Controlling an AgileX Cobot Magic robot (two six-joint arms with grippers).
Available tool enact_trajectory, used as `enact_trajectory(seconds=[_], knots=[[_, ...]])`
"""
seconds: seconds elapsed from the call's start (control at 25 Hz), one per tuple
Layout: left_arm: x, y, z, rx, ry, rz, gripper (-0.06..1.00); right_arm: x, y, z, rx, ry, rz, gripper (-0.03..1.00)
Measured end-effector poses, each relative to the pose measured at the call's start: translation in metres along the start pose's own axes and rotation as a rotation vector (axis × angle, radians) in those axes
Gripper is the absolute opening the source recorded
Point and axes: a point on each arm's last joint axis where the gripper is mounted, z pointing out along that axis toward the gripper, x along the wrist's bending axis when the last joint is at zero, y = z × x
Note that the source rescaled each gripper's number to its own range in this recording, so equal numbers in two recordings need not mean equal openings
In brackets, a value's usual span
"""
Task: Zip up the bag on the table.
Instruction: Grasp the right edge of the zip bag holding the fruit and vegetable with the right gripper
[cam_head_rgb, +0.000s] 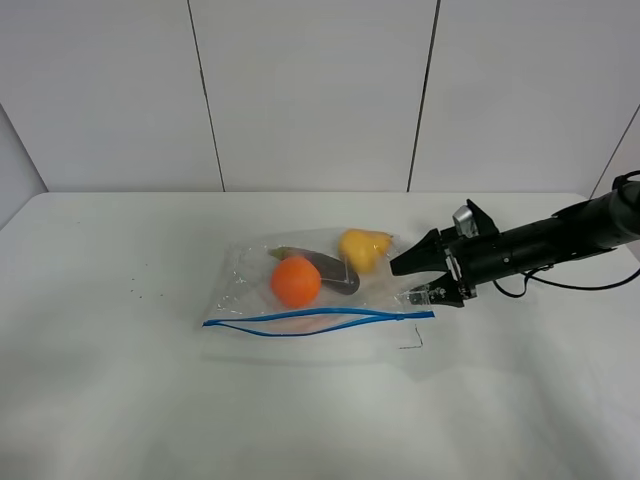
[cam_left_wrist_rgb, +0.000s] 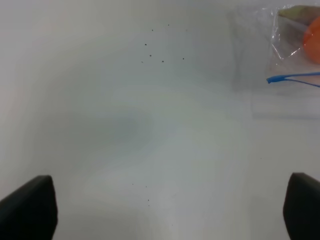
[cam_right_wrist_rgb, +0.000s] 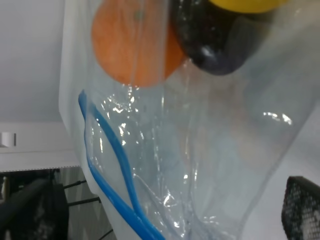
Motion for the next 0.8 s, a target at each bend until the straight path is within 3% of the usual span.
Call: enact_trajectory(seconds=[0.8], knots=[[0.0, 0.0, 0.0, 0.0, 0.0, 0.0, 0.93, 0.0013, -0.0017, 0.0, 0.018, 0.014, 0.041, 0.98]])
